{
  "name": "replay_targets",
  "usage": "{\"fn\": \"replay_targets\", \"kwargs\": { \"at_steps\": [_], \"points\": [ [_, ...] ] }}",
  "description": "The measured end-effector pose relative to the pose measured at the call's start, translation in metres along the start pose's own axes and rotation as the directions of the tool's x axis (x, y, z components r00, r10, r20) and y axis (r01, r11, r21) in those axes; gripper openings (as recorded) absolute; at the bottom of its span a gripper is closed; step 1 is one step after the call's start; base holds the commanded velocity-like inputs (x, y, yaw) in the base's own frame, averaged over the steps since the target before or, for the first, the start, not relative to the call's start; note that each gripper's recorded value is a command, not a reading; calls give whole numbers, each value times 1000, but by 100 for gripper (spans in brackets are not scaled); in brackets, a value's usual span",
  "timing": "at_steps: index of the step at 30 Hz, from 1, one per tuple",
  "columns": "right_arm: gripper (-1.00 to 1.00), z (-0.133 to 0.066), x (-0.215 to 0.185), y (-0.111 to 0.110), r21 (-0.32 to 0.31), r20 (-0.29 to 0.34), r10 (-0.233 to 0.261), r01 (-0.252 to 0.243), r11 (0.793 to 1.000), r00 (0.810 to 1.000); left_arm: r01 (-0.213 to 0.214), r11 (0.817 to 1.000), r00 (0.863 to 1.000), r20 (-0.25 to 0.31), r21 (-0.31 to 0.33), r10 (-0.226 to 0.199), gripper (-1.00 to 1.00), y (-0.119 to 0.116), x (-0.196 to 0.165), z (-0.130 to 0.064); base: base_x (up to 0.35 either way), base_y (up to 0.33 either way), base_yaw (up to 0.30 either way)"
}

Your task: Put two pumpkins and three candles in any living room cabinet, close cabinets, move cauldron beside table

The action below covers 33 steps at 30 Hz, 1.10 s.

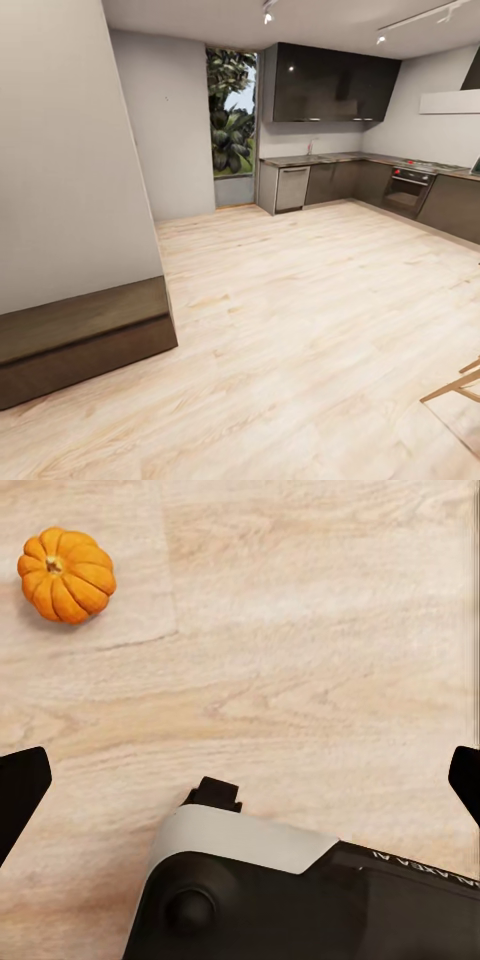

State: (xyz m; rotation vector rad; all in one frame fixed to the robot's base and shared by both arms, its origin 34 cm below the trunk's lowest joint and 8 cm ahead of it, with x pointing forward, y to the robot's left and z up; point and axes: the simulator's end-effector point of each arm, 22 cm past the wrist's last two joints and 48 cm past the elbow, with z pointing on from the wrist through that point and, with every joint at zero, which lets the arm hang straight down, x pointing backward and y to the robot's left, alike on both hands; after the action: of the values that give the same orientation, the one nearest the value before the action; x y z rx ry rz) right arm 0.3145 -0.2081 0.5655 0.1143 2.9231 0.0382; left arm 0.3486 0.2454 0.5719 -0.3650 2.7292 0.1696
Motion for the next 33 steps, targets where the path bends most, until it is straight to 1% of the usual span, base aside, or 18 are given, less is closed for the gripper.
{"fn": "replay_targets", "kwargs": {
  "at_steps": [2, 4, 5, 6, 8, 9, 13, 16, 18, 22, 27, 30, 33],
  "points": [
    [100, 1, 6, -10, 43, 12, 1, -1, 999, 1000, 0, 1000, 1000, 0, 0, 0, 100, 0, 0, 0, 311, -92, 0],
    [100, 1, 5, -23, 93, 48, 1, -5, 996, 999, 0, 1000, 1000, 0, 0, 0, 100, 0, 0, 0, 311, -92, 0],
    [100, -1, -2, -31, 125, 89, 1, -13, 992, 996, 0, 1000, 1000, 0, 0, 0, 100, 0, 0, 0, 311, -92, 0],
    [100, -3, -12, -37, 151, 145, 4, -26, 988, 989, 0, 1000, 1000, 0, 0, 0, 100, 0, 0, 0, 311, -92, 0],
    [100, -6, -23, -45, 178, 213, 7, -46, 983, 977, 0, 1000, 1000, 0, 0, 0, 100, 0, 0, 0, 311, -92, 0],
    [100, -8, -24, -49, 190, 237, 8, -55, 980, 971, 0, 1000, 1000, 0, -1, 0, 100, 1, 0, 0, 311, -92, 0],
    [100, -12, -19, -67, 231, 277, 23, -90, 969, 961, -1, 1000, 1000, 0, -1, 1, 100, 1, 0, 0, 311, -92, 0],
    [100, -12, -16, -70, 239, 271, 34, -101, 966, 962, -1, 1000, 1000, 1, -1, 1, 100, 1, 0, 0, 311, -92, 0],
    [100, -11, -16, -66, 235, 266, 42, -107, 966, 963, 0, 1000, 1000, 0, -1, 0, 100, 1, 0, 0, 311, -92, 0],
    [100, -11, -17, -63, 225, 266, 43, -105, 969, 963, -1, 1000, 1000, 1, -2, 1, 100, 2, 0, 0, 311, -92, 0],
    [100, -9, -18, -51, 174, 268, 45, -95, 980, 962, -2, 1000, 1000, 1, -4, 2, 100, 3, 0, 0, 311, -76, 0],
    [100, -9, -23, -49, 163, 280, 53, -101, 981, 959, -1, 1000, 1000, 1, -4, 1, 100, 3, -1, 1, 311, -12, 0],
    [100, -9, -28, -41, 153, 288, 41, -89, 984, 957, -1, 1000, 1000, 1, -5, 1, 100, 4, -1, 1, 307, -3, 66]
  ]
}}
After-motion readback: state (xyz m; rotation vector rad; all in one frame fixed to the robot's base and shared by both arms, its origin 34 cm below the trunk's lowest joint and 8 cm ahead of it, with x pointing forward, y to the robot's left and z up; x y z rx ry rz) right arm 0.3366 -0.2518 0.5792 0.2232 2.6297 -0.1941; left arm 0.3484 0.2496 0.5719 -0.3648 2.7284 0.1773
